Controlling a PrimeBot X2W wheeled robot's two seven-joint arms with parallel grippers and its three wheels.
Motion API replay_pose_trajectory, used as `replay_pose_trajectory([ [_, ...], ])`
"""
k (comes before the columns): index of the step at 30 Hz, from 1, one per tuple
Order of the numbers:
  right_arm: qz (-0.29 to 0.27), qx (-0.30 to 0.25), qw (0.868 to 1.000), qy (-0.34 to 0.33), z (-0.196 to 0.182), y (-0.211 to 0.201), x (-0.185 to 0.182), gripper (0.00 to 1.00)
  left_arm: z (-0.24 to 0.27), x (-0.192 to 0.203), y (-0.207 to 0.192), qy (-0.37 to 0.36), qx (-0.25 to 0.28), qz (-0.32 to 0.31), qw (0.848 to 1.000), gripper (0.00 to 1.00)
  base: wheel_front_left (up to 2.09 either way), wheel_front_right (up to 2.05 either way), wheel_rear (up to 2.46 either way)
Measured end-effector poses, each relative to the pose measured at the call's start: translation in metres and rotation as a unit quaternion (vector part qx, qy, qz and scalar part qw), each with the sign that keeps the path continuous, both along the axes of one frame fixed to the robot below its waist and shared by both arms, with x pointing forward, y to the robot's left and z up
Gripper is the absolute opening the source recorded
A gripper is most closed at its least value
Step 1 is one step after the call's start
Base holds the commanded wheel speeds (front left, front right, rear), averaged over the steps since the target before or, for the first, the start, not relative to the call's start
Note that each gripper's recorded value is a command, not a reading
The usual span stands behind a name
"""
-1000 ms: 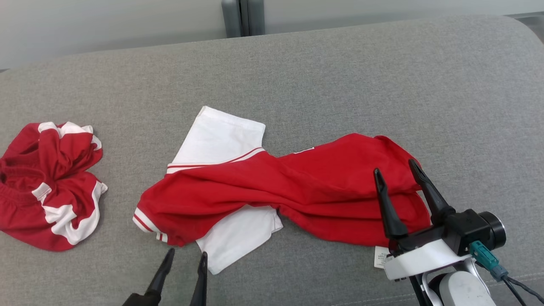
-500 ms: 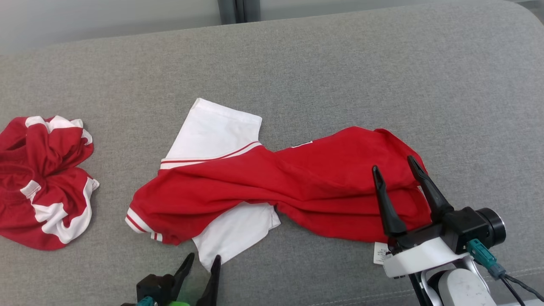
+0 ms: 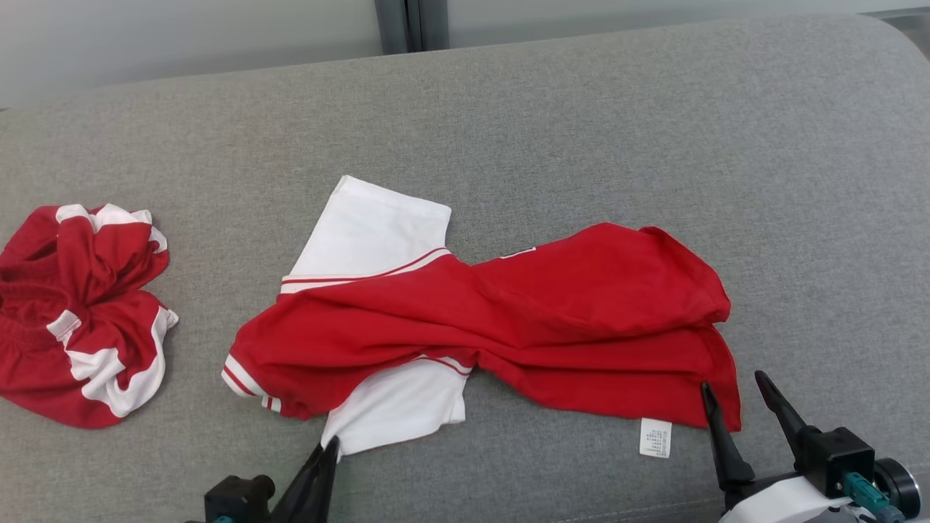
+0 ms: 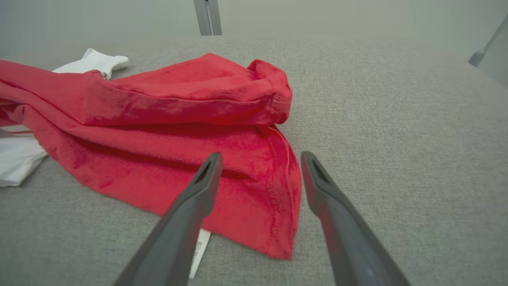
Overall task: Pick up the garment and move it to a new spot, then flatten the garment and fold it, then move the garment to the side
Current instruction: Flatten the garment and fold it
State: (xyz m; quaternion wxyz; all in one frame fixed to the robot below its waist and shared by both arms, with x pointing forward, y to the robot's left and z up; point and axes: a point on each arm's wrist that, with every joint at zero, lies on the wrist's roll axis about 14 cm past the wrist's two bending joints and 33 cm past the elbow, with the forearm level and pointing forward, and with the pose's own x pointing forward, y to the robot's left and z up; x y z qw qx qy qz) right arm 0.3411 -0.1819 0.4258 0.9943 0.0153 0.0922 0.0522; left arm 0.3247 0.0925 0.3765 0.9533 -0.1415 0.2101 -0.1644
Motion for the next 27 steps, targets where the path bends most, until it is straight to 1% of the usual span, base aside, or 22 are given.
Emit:
replay_pose_trajectory([
  [4, -0.009, 0.007, 0.999, 0.03, -0.016, -0.006, -0.012, 1.0, 0.015, 0.005, 0.013, -0.026, 0.011, 0.012, 1.0, 0.0, 0.0, 0.0, 0.0],
  [10, -0.017, 0.01, 0.997, 0.072, -0.04, -0.01, -0.03, 1.0, 0.021, 0.002, 0.024, -0.031, 0.024, 0.02, 0.999, 0.0, 0.0, 0.0, 0.0],
  [16, -0.013, 0.008, 0.996, 0.092, -0.05, -0.009, -0.036, 1.0, 0.024, 0.001, 0.026, -0.033, 0.028, 0.022, 0.999, 0.0, 0.0, 0.0, 0.0],
  [17, -0.013, 0.006, 0.995, 0.095, -0.052, -0.009, -0.036, 0.95, 0.024, 0.001, 0.026, -0.032, 0.027, 0.021, 0.999, 0.0, 0.0, 0.0, 0.0],
  [18, -0.013, 0.004, 0.995, 0.098, -0.054, -0.01, -0.035, 0.78, 0.024, 0.002, 0.026, -0.032, 0.027, 0.021, 0.999, 0.0, 0.0, 0.0, 0.0],
  [19, -0.012, 0.002, 0.995, 0.1, -0.055, -0.01, -0.035, 0.75, 0.024, 0.002, 0.027, -0.032, 0.028, 0.022, 0.999, 0.0, 0.0, 0.0, 0.0],
  [21, -0.006, -0.008, 0.995, 0.104, -0.058, -0.011, -0.033, 0.8, 0.023, 0.002, 0.027, -0.031, 0.027, 0.023, 0.999, 0.0, 0.0, 0.0, 0.0],
  [22, -0.005, -0.01, 0.995, 0.104, -0.058, -0.011, -0.031, 0.87, 0.023, 0.003, 0.027, -0.031, 0.026, 0.023, 0.999, 0.0, 0.0, 0.0, 0.0],
  [23, -0.004, -0.012, 0.995, 0.103, -0.058, -0.011, -0.028, 0.83, 0.022, 0.002, 0.027, -0.029, 0.026, 0.024, 0.999, 0.0, 0.0, 0.0, 0.0],
  [24, -0.004, -0.012, 0.995, 0.102, -0.058, -0.011, -0.026, 0.75, 0.022, 0.002, 0.028, -0.028, 0.026, 0.025, 0.999, 0.0, 0.0, 0.0, 0.0],
  [25, -0.004, -0.012, 0.995, 0.103, -0.059, -0.011, -0.024, 0.64, 0.021, 0.002, 0.028, -0.026, 0.027, 0.025, 0.999, 0.0, 0.0, 0.0, 0.0],
  [26, -0.002, -0.013, 0.994, 0.106, -0.06, -0.01, -0.024, 0.42, 0.02, 0.002, 0.029, -0.025, 0.027, 0.026, 0.999, 0.0, 0.0, 0.0, 0.0],
  [27, -0.001, -0.015, 0.994, 0.11, -0.063, -0.01, -0.023, 0.4, 0.019, 0.002, 0.029, -0.023, 0.027, 0.027, 0.999, 0.0, 0.0, 0.0, 0.0],
])
